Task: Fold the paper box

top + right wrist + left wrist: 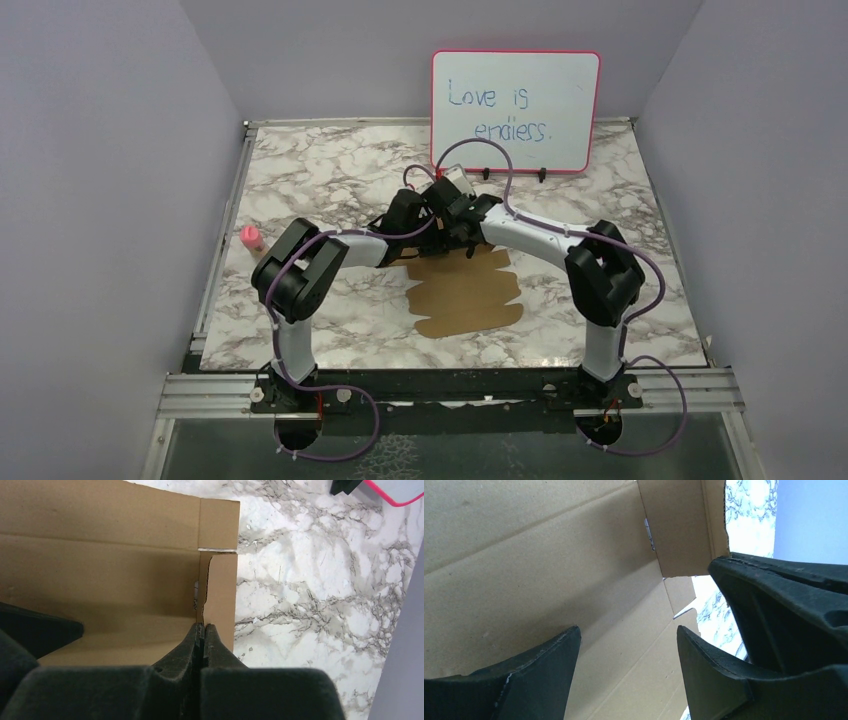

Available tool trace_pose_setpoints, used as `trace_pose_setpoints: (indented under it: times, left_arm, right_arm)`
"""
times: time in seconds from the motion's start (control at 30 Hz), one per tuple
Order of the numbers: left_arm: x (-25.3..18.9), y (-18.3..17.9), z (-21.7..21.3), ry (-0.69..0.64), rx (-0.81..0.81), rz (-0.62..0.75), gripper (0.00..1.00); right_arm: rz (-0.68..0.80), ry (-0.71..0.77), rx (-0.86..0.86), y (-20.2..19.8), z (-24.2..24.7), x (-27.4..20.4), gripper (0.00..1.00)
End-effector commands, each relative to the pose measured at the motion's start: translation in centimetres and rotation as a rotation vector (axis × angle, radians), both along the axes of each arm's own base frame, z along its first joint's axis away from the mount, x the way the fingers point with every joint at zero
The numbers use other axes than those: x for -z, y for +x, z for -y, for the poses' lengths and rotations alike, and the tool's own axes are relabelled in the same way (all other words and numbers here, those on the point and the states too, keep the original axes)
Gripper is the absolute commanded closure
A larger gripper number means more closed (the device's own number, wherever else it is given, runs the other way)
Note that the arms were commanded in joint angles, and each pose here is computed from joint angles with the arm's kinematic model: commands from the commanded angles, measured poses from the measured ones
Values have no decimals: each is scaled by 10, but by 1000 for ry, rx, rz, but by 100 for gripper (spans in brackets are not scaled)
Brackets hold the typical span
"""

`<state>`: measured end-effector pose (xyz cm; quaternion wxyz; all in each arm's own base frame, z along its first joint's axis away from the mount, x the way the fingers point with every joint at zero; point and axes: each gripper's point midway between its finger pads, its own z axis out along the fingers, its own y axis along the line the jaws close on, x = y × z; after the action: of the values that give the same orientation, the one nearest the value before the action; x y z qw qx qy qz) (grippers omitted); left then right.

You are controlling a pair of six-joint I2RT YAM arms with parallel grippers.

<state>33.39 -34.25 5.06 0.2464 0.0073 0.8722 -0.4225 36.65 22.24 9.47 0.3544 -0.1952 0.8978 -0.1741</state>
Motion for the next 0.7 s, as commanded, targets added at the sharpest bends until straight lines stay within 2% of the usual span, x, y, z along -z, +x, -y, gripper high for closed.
trace_pose_setpoints:
  times: [0.0,0.13,0.37,0.53,0.67]
  left_arm:
    - [30,-15,-4,55,12,-61,27]
    - [21,-14,-4,44,15,-43,27]
    - [-19,-3,-24,67,-22,25,24]
    - [-48,5,-66,152,-106,91,22]
    - [-54,4,-115,199,-197,82,17]
  right_arm:
    - [-31,-60,-8,-11,-4,12,99]
    - [-10,-28,-21,-10,-7,0,96]
    - [71,80,-46,-10,-10,-28,75]
    - [111,154,-58,-6,-10,-45,65]
    - [119,250,-125,-8,-24,-56,57]
